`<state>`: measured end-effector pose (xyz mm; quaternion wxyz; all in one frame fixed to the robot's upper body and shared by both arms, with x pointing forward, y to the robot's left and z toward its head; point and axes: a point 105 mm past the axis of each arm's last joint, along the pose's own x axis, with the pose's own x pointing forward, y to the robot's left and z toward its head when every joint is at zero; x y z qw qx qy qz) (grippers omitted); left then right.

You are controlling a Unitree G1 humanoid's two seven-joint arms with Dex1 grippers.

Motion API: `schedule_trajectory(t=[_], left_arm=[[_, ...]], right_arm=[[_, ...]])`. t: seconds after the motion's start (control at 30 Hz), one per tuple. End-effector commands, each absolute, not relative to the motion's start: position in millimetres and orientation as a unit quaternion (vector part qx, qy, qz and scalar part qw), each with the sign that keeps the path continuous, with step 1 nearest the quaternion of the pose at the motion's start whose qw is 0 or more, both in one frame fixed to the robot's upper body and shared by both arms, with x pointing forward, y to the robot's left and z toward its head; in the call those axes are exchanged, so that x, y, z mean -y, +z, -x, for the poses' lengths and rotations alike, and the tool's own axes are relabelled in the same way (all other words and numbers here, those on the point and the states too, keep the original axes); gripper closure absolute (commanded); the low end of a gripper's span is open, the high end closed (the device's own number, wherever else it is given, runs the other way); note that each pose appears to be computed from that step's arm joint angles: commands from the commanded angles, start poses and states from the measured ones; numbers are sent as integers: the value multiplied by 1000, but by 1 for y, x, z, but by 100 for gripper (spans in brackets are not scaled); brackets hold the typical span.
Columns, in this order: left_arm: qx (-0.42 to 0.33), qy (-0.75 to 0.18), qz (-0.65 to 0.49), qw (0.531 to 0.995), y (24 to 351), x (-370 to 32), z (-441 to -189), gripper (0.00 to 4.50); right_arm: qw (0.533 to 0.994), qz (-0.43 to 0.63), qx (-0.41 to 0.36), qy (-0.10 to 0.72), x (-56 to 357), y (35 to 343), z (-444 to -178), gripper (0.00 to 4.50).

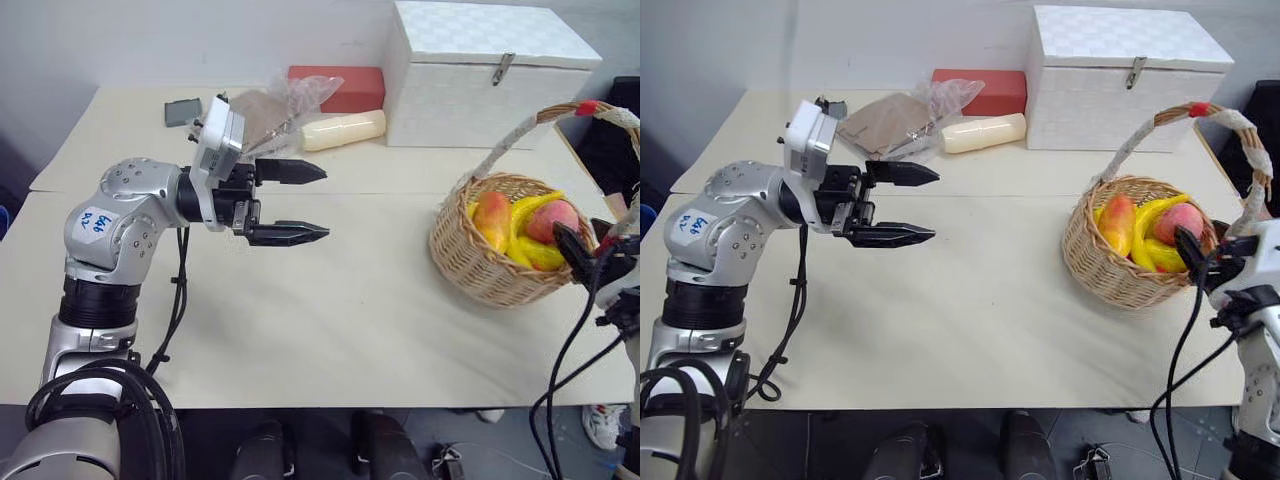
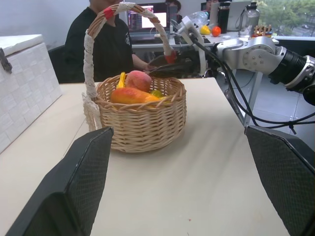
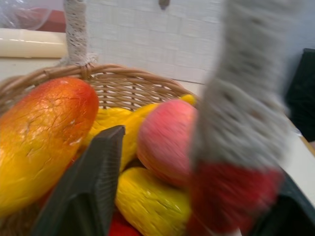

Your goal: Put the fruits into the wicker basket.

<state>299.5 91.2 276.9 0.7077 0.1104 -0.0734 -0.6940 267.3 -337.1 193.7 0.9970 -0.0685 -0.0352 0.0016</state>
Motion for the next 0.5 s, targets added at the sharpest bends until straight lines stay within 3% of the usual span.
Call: schedule_trajectory(t=[0.03,0.07,0.27,0.4,0.5], left_arm=[[83,-692,-126,706,283,-97,-301,0],[80,-692,-126,707,283,-100,-302,0],[64,-698,-135,700,279,-108,-306,0],[63,-699,-137,699,277,-109,-311,0],[67,-710,-131,689,280,-105,-308,0]], right_arm=[[994,95,58,-4,353,233,-230,26],[994,103,43,10,355,238,-218,7],[985,92,-74,128,360,265,-147,7],[985,58,-71,145,372,290,-126,7],[983,55,-80,156,370,291,-124,7]])
